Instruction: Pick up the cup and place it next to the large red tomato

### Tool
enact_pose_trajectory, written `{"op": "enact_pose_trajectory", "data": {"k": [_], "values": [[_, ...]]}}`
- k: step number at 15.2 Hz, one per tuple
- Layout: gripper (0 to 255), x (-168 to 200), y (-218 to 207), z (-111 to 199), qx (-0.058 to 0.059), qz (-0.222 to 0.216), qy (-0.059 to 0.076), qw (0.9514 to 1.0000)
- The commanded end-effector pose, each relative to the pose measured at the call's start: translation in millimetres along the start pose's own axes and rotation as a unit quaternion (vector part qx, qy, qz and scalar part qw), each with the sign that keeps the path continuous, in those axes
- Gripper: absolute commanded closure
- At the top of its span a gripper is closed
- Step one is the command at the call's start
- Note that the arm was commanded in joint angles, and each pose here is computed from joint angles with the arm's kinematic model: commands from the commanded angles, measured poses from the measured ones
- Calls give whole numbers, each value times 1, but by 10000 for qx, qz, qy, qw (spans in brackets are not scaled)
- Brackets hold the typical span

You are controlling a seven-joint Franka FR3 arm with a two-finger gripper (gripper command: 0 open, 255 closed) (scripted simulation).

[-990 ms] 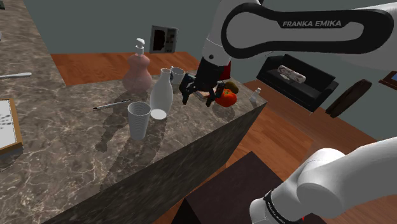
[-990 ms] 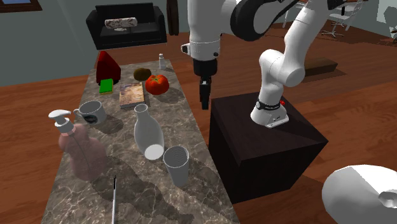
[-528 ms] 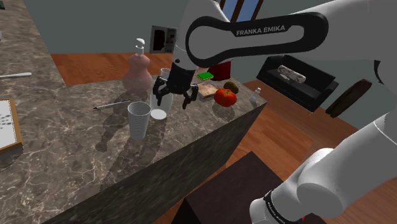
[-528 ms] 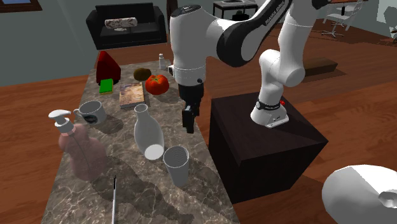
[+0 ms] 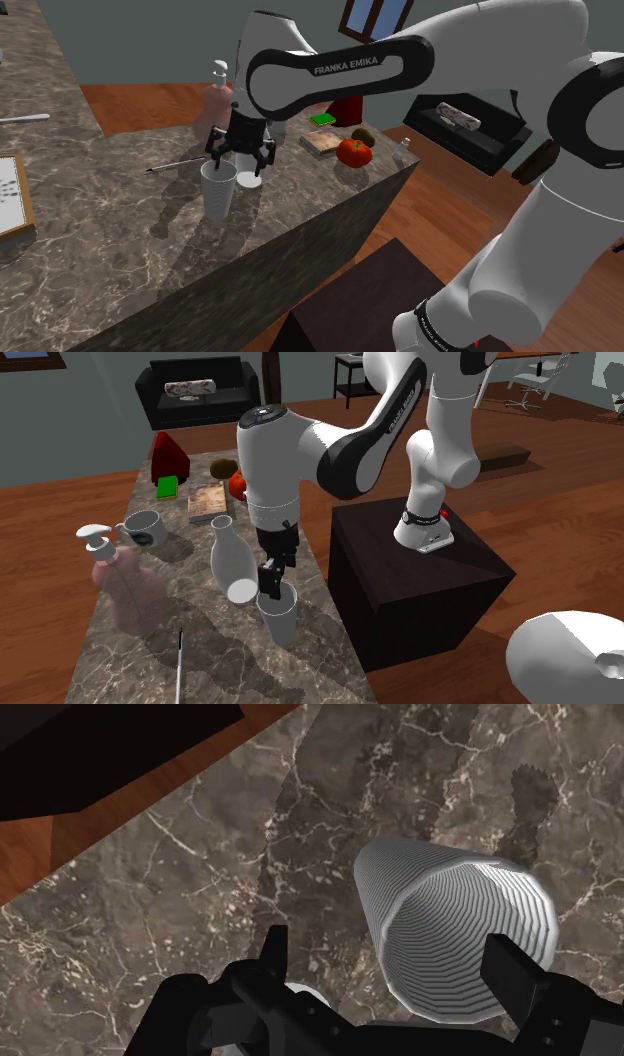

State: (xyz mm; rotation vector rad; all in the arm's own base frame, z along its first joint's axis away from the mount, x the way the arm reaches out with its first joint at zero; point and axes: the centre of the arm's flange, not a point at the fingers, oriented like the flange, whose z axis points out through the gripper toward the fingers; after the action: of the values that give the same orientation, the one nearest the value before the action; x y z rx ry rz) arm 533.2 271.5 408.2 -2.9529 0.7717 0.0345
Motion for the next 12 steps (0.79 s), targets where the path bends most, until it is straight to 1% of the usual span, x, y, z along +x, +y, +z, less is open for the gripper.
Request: {"op": "enact_pose_trajectory", "data": {"k": [1,6,12], "values": [[0,1,-1,12,2,15,4,10000],[0,1,-1,36,2,15,4,10000],[0,1,-1,36,2,15,4,10000]]}}
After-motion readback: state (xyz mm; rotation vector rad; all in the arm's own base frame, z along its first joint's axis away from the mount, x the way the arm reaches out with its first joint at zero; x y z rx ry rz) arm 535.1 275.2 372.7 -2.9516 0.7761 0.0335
